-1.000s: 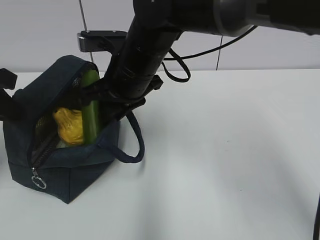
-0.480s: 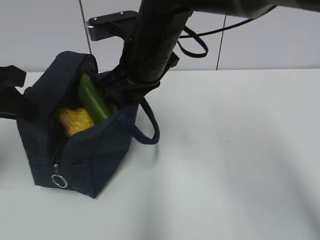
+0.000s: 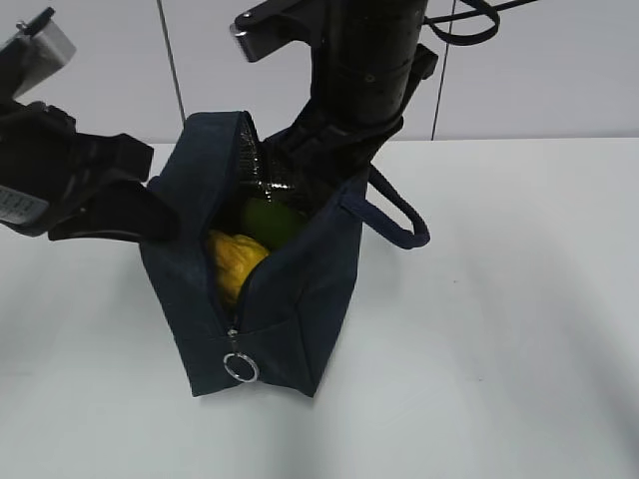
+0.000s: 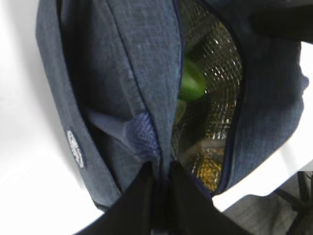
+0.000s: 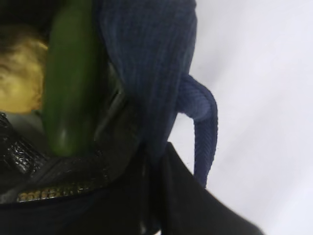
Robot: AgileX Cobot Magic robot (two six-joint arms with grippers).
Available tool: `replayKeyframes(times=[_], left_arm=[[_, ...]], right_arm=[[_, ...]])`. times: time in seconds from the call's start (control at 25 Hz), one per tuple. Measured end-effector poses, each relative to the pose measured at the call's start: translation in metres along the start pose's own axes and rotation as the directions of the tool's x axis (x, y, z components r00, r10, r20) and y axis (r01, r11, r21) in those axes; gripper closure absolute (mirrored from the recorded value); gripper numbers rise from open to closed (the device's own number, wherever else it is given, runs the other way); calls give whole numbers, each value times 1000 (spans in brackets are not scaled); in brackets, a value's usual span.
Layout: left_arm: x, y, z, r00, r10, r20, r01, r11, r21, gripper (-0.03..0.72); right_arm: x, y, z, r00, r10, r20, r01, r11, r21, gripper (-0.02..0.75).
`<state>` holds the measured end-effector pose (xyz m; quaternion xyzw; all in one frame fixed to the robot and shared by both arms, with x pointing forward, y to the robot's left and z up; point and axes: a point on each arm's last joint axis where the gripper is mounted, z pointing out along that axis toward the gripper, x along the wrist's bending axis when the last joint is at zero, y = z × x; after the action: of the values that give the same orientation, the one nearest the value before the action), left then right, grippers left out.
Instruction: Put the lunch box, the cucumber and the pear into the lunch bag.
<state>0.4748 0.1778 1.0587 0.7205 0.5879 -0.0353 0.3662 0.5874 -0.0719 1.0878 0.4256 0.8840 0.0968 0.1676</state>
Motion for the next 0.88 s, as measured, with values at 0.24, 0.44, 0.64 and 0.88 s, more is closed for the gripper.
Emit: replayKeyframes(times=[0.24, 0.44, 0.64, 0.88], left_arm=[[-4, -4, 22, 1000, -14, 21, 13, 998, 62, 687], [-5, -3, 24, 999, -26, 27, 24, 998, 62, 687], [-5, -3, 24, 999, -28, 30, 26, 998, 60, 672], [-6, -3, 24, 999, -32, 33, 30, 998, 57, 521]], right_arm=[[-2, -1, 0, 1000, -3, 16, 3, 1000, 5, 727], [-3, -1, 0, 1000, -4, 20, 4, 1000, 5, 727], [-2, -1, 0, 1000, 3, 4, -3, 1000, 5, 678], [0, 0, 0, 1000, 11, -19, -11, 1000, 0, 405]])
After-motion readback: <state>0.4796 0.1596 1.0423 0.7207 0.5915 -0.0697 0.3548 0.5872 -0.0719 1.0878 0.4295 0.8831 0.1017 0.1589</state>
